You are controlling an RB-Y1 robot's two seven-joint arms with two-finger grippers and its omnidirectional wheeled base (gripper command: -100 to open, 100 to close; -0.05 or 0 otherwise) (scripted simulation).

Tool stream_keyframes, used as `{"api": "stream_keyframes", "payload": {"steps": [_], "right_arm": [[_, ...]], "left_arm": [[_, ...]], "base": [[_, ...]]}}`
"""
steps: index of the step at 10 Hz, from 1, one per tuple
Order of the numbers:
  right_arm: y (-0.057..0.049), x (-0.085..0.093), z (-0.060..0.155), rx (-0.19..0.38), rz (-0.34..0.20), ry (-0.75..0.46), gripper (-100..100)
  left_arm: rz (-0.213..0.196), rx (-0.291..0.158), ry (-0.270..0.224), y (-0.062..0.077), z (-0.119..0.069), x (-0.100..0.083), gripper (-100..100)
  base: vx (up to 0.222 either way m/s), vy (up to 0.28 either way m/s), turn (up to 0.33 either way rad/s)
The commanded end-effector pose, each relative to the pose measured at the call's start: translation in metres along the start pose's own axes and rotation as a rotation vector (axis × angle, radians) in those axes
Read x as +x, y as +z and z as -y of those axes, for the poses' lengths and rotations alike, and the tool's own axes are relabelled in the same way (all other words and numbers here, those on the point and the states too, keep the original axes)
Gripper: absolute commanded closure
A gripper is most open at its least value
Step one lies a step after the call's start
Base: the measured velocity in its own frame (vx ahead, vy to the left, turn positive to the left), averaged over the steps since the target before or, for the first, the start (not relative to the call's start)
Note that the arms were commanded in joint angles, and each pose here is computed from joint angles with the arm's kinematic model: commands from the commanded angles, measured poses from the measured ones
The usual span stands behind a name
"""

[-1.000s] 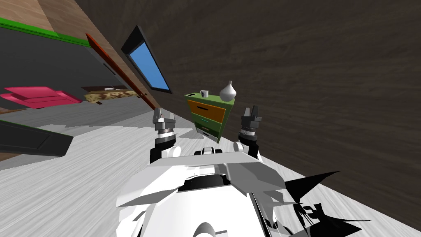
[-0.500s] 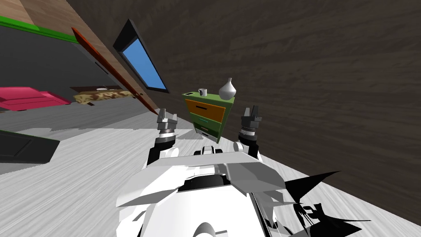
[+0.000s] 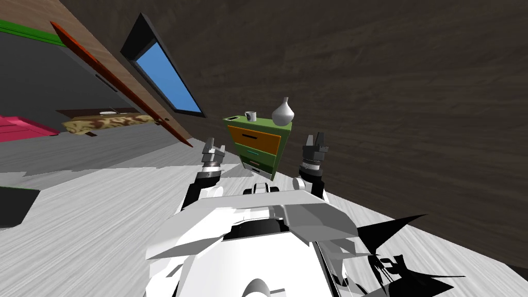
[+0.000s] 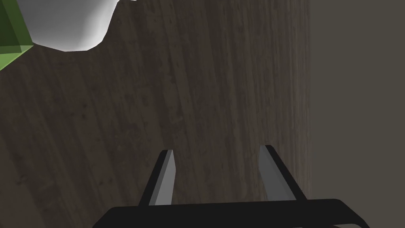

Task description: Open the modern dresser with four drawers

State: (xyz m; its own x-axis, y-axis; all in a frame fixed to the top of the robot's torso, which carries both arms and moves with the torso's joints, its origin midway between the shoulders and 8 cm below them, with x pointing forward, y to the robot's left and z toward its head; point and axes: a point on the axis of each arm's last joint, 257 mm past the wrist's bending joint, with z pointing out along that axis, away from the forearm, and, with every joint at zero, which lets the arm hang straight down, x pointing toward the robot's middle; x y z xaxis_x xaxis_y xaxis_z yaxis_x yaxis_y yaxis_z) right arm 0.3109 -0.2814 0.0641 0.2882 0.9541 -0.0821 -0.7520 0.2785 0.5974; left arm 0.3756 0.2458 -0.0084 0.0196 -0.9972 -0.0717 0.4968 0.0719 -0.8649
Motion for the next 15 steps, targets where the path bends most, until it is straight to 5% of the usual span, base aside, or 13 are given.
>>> {"api": "stream_keyframes", "payload": {"steps": [1,15], "right_arm": [[0.0,0.0,0.0,0.0,0.0,0.0,0],[0.0,0.0,0.0,0.0,0.0,0.0,0]], "left_arm": [[-0.011,-0.062,-0.003,-0.001,-0.012,0.004,-100],[-0.075,-0.3,0.007,-0.016,-0.051,0.02,-100]], "base": [[0.062,0.017,-0.117],[0.057,0.014,-0.085]]}}
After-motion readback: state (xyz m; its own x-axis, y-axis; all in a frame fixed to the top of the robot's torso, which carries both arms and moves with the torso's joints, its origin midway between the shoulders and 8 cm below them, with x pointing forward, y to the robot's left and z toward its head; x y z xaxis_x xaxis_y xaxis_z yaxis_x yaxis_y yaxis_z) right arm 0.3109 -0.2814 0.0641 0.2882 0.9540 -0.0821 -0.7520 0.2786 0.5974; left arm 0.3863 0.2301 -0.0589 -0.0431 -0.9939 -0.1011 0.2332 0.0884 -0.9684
